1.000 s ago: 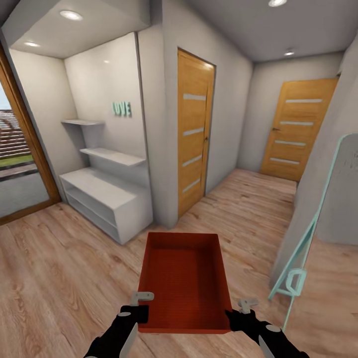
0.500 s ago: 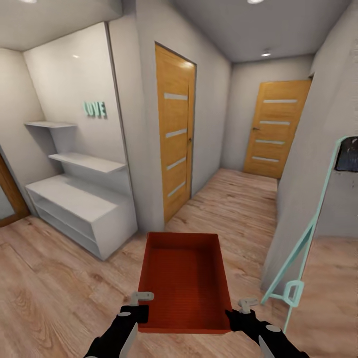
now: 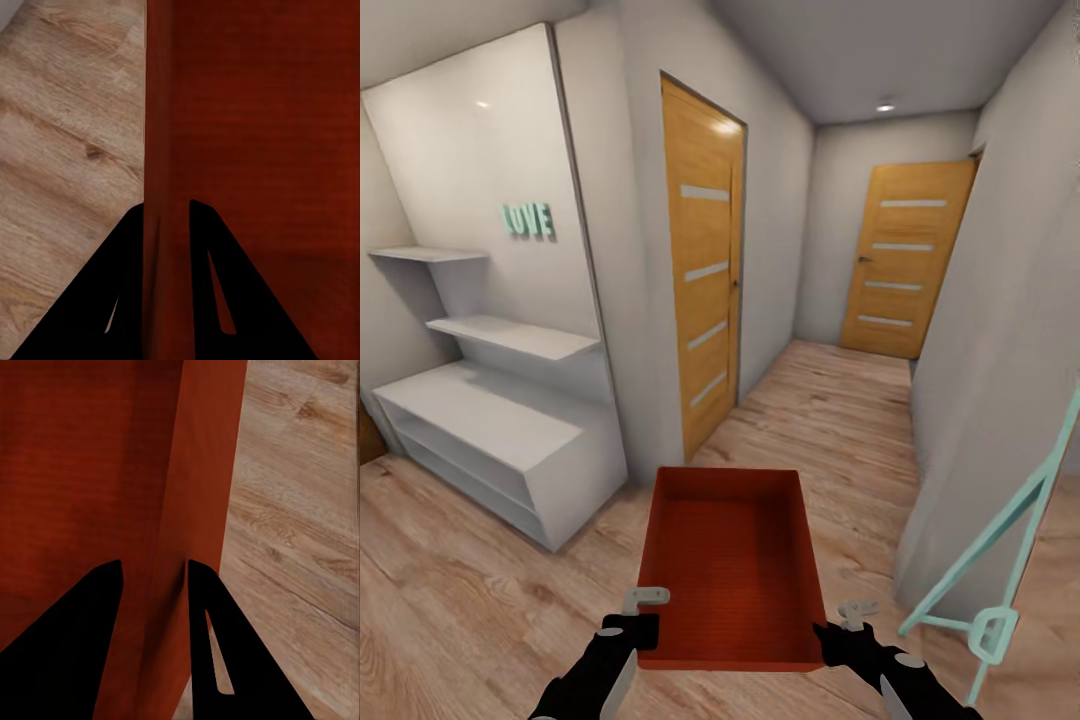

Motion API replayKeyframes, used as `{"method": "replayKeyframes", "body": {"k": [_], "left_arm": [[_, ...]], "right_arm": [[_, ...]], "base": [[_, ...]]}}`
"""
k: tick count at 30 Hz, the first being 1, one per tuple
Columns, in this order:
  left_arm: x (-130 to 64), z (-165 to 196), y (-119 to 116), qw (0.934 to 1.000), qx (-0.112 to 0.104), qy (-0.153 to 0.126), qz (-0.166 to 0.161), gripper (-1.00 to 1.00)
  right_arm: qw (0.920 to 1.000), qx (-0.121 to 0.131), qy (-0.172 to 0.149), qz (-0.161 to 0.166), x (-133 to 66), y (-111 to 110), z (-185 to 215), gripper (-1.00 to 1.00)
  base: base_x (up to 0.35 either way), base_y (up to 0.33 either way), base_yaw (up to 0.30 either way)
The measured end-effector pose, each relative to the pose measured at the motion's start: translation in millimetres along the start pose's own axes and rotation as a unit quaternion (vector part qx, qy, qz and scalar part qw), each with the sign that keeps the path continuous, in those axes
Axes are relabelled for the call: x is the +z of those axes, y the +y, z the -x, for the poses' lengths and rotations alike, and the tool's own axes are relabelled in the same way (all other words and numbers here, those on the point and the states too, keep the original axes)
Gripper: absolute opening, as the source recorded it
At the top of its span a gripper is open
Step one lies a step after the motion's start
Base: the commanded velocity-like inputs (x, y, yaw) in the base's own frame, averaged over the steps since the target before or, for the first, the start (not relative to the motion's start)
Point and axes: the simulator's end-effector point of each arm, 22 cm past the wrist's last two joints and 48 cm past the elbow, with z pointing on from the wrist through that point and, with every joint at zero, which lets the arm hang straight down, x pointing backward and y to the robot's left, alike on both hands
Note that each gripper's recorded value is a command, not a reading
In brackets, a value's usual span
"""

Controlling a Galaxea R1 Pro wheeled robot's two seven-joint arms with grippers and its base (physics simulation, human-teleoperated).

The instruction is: Move the two storage containers from the living room to the garage. In the garage, place one container on the floor and stack the other container on top of it (either order is fine).

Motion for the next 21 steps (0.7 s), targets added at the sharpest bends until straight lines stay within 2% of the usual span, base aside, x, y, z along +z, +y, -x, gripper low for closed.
{"method": "replayKeyframes", "body": {"k": [21], "left_arm": [[-0.3,0.7,0.0,1.0,0.0,-0.001,0.0,-1.0]], "right_arm": [[1.0,0.0,-0.001,0.0,-0.2,0.0,0.7,-1.0]], "base": [[0.315,0.164,-0.275]]}}
